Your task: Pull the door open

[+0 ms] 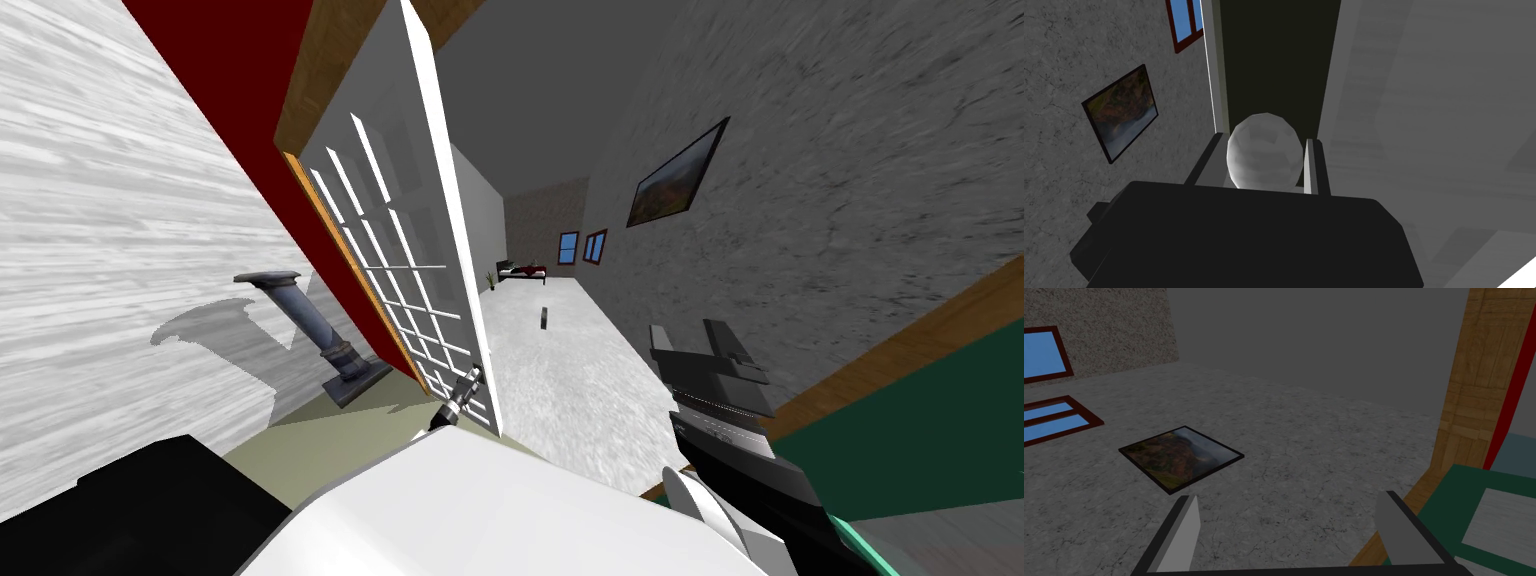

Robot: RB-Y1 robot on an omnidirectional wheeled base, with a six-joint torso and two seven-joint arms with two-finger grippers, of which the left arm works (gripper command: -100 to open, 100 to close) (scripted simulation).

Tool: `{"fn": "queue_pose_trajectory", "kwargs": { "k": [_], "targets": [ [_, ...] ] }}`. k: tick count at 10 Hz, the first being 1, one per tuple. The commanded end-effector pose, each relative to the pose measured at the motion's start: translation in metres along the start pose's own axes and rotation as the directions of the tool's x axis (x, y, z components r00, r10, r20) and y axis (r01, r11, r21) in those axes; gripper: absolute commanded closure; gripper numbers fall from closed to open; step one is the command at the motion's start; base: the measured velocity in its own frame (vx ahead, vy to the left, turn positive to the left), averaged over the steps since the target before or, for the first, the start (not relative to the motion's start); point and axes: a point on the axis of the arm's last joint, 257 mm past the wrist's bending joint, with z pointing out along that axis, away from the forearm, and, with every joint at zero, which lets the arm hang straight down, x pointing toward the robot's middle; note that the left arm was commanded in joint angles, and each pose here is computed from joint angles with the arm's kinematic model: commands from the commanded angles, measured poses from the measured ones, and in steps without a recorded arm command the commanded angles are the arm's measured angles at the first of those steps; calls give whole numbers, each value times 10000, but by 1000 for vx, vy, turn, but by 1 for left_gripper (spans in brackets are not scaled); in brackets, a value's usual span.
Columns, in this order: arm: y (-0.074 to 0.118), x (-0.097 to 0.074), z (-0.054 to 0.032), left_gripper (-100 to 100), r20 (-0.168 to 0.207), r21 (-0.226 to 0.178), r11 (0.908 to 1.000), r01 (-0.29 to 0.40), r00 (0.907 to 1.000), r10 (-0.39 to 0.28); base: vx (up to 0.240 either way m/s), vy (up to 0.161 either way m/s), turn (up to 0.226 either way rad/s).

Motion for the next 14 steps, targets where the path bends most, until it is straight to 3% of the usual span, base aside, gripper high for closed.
{"fn": "queue_pose_trajectory", "kwargs": {
  "k": [1,3,5,8,11,12,14],
  "targets": [
    [13,-29,17,100,70,-1,10000,-22,10000,22,-5,8,-5],
    [13,-29,17,100,70,-1,10000,-22,10000,22,0,0,0],
    [4,-13,7,100,57,-54,9985,536,9985,-536,-4,36,-87],
    [44,-32,10,100,165,-212,9875,1561,9877,-1558,-27,45,-121],
    [87,-53,13,100,307,-358,9670,2522,9674,-2512,-28,22,-103],
    [87,-53,13,100,310,-356,9652,2589,9657,-2579,-22,17,-54],
    [120,-67,14,100,438,-450,9421,3323,9428,-3305,-27,11,-81]
  ]
}}
